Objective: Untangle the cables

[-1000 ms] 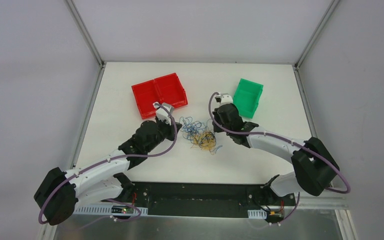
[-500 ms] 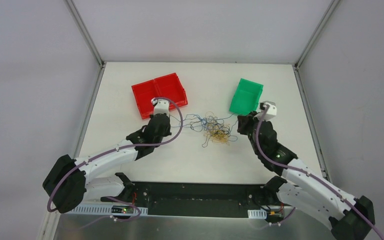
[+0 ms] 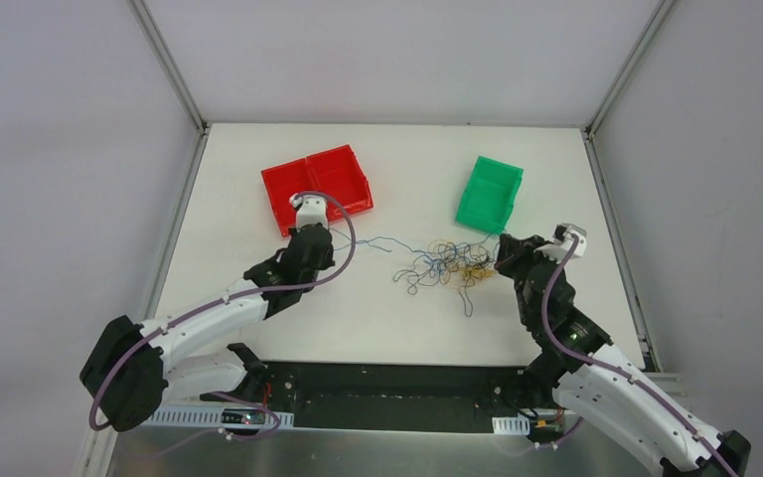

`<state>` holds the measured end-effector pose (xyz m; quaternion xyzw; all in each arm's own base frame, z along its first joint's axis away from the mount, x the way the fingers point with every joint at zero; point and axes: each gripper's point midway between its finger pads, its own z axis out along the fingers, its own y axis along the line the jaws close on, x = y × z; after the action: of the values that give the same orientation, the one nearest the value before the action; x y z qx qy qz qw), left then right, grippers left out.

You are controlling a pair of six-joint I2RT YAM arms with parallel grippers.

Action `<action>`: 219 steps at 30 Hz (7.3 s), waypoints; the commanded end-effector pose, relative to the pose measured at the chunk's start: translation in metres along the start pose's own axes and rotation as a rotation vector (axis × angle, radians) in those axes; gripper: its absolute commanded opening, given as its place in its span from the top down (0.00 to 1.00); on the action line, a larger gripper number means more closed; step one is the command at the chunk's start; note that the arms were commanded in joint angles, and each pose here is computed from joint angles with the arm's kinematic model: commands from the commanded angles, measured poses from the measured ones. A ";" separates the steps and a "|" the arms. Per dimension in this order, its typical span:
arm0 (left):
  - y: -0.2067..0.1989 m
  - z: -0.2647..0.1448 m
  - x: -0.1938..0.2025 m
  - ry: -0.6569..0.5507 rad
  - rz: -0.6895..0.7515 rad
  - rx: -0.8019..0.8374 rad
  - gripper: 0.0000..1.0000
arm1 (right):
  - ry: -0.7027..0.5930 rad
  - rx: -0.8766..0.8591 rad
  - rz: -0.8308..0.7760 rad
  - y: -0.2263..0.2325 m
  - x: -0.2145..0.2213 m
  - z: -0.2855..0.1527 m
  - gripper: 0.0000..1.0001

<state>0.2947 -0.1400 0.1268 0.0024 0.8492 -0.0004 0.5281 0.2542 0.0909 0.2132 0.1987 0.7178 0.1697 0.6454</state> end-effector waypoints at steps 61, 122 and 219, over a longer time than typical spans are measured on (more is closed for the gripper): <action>0.101 -0.121 -0.074 -0.646 -0.635 0.079 1.00 | 0.486 0.138 -0.216 0.023 0.137 0.085 0.67; 0.058 -0.051 -0.295 -0.603 -0.276 -0.130 1.00 | 0.288 -0.242 -0.110 0.083 0.064 0.034 0.25; -0.113 0.033 -0.066 0.139 -0.207 0.432 0.03 | 0.360 -0.081 -0.066 0.050 0.072 0.045 0.17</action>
<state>0.3880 -0.1806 0.2284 -0.0623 0.8579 -0.1324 0.4926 0.2884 0.1771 0.1568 0.0819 0.8301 0.2028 0.5130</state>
